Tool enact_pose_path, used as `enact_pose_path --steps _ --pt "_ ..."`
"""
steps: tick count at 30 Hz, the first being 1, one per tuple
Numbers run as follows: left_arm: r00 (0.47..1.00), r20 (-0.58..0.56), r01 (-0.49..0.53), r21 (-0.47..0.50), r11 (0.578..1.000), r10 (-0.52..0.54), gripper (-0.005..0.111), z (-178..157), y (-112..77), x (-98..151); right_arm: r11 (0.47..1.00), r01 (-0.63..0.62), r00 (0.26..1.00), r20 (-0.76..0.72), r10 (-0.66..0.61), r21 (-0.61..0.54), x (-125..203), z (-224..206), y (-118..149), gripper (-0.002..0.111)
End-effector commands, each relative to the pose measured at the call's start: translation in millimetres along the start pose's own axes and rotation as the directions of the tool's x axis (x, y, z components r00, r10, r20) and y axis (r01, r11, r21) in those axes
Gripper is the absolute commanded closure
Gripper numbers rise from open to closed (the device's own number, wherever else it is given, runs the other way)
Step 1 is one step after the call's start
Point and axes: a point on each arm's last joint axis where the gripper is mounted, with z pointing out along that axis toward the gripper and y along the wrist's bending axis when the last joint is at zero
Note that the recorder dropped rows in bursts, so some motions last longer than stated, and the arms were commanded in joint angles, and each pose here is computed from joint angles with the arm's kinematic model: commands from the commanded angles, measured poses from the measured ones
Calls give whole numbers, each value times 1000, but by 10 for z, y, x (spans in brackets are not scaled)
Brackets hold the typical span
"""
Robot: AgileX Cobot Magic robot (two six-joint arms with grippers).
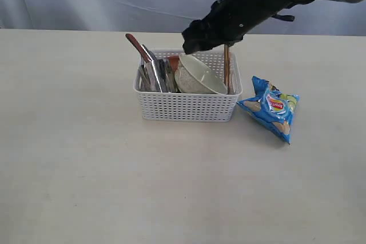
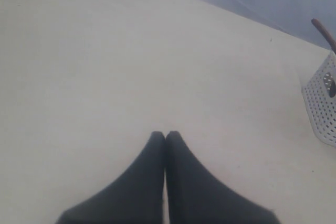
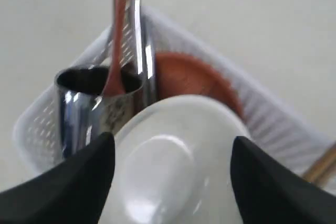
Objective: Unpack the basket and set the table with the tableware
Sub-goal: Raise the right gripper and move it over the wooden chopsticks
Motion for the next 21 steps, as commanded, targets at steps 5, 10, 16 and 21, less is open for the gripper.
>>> enact_pose_path --steps 5,10,16,21 --pt "1000 1 6 0 1000 -6 107 7 4 13 964 -214 966 181 185 158 -30 -348 -712 48" --pt "1000 1 6 0 1000 -6 107 7 4 13 945 -260 949 231 212 199 -2 -394 -916 48" --pt "1000 1 6 0 1000 -6 107 7 4 13 939 -253 948 252 193 232 19 -262 -987 48" --pt "1000 1 6 0 1000 -6 107 7 4 13 938 -250 951 245 190 242 60 -116 -1016 48"
